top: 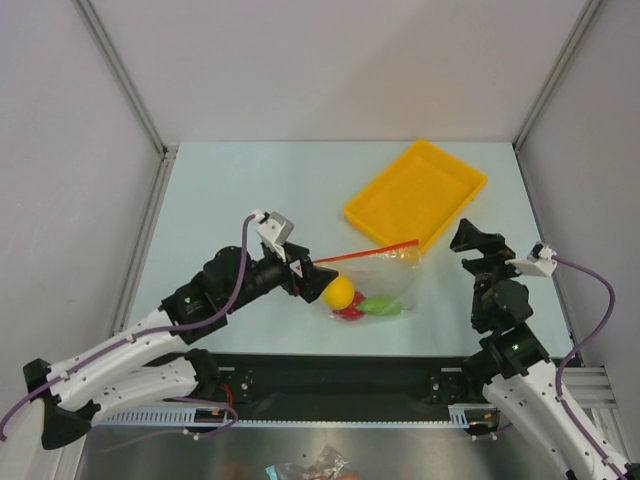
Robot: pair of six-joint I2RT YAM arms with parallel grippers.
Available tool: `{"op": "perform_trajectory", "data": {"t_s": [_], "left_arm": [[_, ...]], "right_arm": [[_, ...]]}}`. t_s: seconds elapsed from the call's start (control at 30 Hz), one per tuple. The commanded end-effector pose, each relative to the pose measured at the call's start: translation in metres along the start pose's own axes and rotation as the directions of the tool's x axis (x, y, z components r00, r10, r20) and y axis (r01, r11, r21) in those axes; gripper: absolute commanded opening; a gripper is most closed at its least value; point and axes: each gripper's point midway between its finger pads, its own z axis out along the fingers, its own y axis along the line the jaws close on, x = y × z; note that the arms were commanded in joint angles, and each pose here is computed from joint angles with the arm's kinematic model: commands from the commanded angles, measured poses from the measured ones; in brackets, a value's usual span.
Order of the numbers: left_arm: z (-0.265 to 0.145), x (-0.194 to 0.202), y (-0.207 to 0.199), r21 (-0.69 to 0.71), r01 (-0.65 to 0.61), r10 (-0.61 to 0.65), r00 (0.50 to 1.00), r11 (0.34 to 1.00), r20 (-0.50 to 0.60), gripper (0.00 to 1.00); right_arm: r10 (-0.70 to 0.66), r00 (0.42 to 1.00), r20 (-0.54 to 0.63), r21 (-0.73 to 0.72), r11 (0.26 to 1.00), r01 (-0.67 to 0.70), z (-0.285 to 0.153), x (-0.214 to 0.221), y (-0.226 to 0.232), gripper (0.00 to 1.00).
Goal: Place the food in the zip-top bag and seal the zipper
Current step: Place the zipper food storage bag at the center of the board, then reset both arms
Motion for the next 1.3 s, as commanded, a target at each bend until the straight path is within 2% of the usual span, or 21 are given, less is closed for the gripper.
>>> {"op": "perform_trajectory", "data": {"t_s": [0.0,0.17,0.3,0.4,0.5,0.6,0.8,0.9,1.2,1.27], "left_arm": [[-0.012,-0.024,0.026,-0.168,0.059,-0.041,0.993,0.984,0.108,1.00],[-0.037,-0.033,0.067,-0.358,0.173,-0.080,0.962,0.918,0.260,1.00],[-0.062,-0.034,0.104,-0.480,0.331,-0.116,0.898,0.813,0.425,1.00],[-0.073,-0.024,0.123,-0.533,0.394,-0.115,0.869,0.749,0.481,1.00],[-0.079,-0.007,0.144,-0.576,0.498,-0.141,0.822,0.648,0.552,1.00],[-0.076,0.004,0.155,-0.613,0.516,-0.131,0.818,0.598,0.561,1.00],[-0.058,0.015,0.159,-0.692,0.438,-0.104,0.877,0.573,0.469,1.00],[-0.053,0.017,0.159,-0.701,0.423,-0.110,0.888,0.574,0.446,1.00],[-0.039,0.018,0.150,-0.676,0.384,-0.124,0.908,0.629,0.401,1.00],[-0.031,0.017,0.143,-0.652,0.362,-0.132,0.918,0.667,0.374,1.00]], "right_arm": [[0.060,0.998,0.018,0.051,0.997,-0.061,0.005,-0.019,0.011,1.00],[0.015,0.999,-0.052,0.143,0.990,-0.008,0.016,0.001,0.005,1.00],[-0.002,0.997,-0.078,0.172,0.985,0.015,0.019,0.007,0.002,1.00],[0.014,0.997,-0.073,0.182,0.983,-0.001,0.019,0.007,0.001,1.00],[0.032,0.998,-0.056,0.201,0.979,-0.020,0.018,0.007,-0.005,1.00],[0.040,0.998,-0.055,0.211,0.977,-0.027,0.018,0.009,-0.007,1.00],[0.042,0.997,-0.070,0.215,0.976,-0.026,0.018,0.013,-0.007,1.00],[0.037,0.996,-0.079,0.207,0.978,-0.020,0.018,0.014,-0.005,1.00],[0.027,0.996,-0.084,0.219,0.976,-0.008,0.021,0.016,-0.006,1.00],[0.027,0.996,-0.083,0.220,0.975,-0.008,0.021,0.016,-0.006,1.00]]}}
